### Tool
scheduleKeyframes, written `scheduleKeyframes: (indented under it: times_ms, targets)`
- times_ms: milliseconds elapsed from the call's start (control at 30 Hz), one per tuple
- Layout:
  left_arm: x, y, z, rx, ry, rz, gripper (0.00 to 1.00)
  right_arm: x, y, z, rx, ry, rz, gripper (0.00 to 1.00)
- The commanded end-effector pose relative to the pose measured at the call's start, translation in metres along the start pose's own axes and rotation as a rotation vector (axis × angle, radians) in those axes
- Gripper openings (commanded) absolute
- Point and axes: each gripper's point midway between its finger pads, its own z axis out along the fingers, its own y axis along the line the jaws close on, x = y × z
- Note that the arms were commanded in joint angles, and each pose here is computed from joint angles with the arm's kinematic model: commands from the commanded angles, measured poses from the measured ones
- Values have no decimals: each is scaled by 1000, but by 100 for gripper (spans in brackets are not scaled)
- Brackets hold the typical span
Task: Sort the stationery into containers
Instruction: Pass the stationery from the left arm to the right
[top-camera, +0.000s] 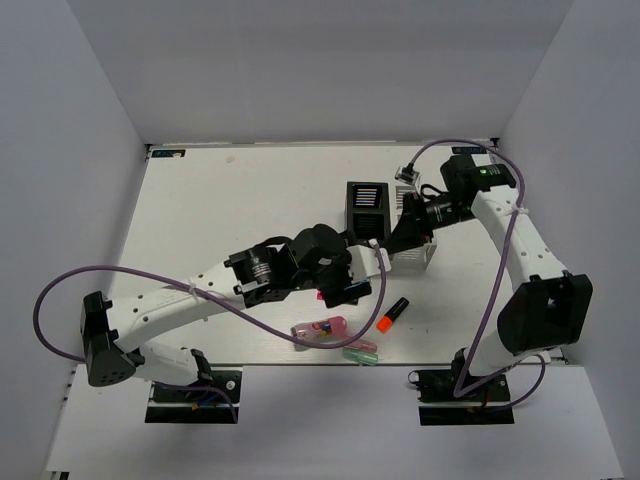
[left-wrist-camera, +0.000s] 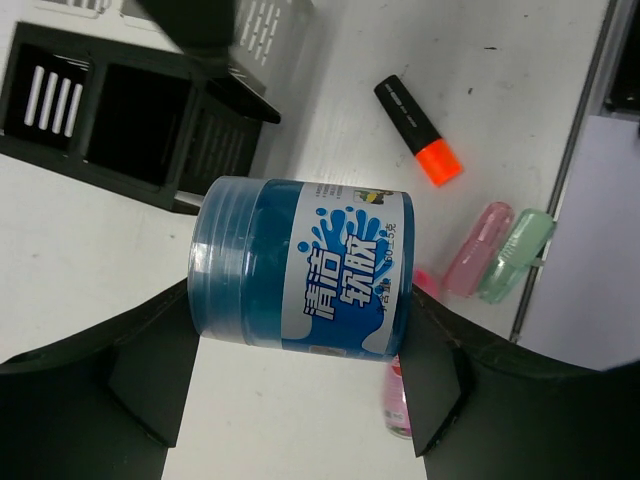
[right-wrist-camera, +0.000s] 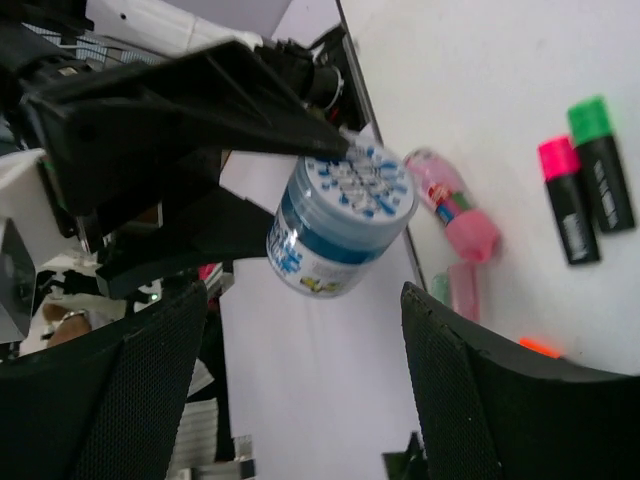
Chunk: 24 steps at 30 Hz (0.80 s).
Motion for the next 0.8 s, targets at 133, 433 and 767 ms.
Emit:
scheduleKeyframes:
  times_ms: [133,433,767]
  targets:
    - [-37,38,-19,-183,-111,82,1,24,1,-3,110,49,66,80]
    - [-52,62,-12,-303,-138,99,1,28,-31,-9,343,-57,-14,62]
    - [-44,47,-22,-270,-212,103,1,10,-8,0,168,-73,-5,88]
